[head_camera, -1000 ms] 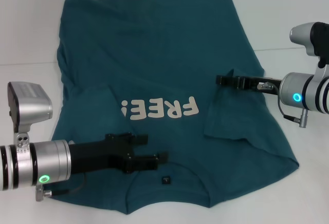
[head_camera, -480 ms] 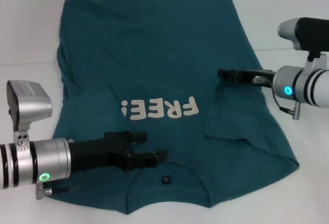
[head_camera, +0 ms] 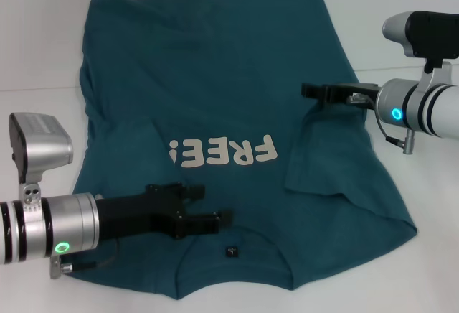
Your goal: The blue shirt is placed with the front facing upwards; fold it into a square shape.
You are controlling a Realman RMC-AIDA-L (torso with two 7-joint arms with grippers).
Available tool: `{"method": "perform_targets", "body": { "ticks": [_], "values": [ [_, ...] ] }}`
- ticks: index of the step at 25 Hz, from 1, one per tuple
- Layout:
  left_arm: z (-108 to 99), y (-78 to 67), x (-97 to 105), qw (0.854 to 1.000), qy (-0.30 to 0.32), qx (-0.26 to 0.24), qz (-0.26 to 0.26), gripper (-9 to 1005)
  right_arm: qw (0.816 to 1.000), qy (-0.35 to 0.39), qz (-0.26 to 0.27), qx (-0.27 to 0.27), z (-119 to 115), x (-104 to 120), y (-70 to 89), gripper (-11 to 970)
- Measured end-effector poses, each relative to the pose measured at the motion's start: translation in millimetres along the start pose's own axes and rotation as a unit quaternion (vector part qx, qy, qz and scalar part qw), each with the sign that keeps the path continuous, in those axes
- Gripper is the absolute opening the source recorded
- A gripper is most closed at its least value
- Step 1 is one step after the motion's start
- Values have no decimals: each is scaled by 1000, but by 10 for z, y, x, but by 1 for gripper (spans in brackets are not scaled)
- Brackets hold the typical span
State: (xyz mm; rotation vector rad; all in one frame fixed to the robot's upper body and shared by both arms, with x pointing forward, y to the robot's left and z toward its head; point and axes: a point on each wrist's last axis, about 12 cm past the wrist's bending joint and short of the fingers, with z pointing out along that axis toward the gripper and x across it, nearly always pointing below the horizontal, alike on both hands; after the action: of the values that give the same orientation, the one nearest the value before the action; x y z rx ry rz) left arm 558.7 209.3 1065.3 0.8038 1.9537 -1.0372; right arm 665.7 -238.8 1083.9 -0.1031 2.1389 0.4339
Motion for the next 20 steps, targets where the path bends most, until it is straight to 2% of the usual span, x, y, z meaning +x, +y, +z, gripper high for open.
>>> {"method": "perform_targets", "body": {
  "ticks": [6, 10, 20],
  "values": [
    [-10, 2, 18, 1000, 0, -2, -3, 875, 1000, 7, 2, -14, -32, 69, -16, 819],
    [-42, 9, 35, 1000, -7, -5, -12, 875, 999, 10, 7, -50, -104, 138, -20, 819],
    [-266, 66, 81, 995, -14, -24, -94, 875, 989, 9, 11, -150, -593, 343, -243, 819]
  ]
}}
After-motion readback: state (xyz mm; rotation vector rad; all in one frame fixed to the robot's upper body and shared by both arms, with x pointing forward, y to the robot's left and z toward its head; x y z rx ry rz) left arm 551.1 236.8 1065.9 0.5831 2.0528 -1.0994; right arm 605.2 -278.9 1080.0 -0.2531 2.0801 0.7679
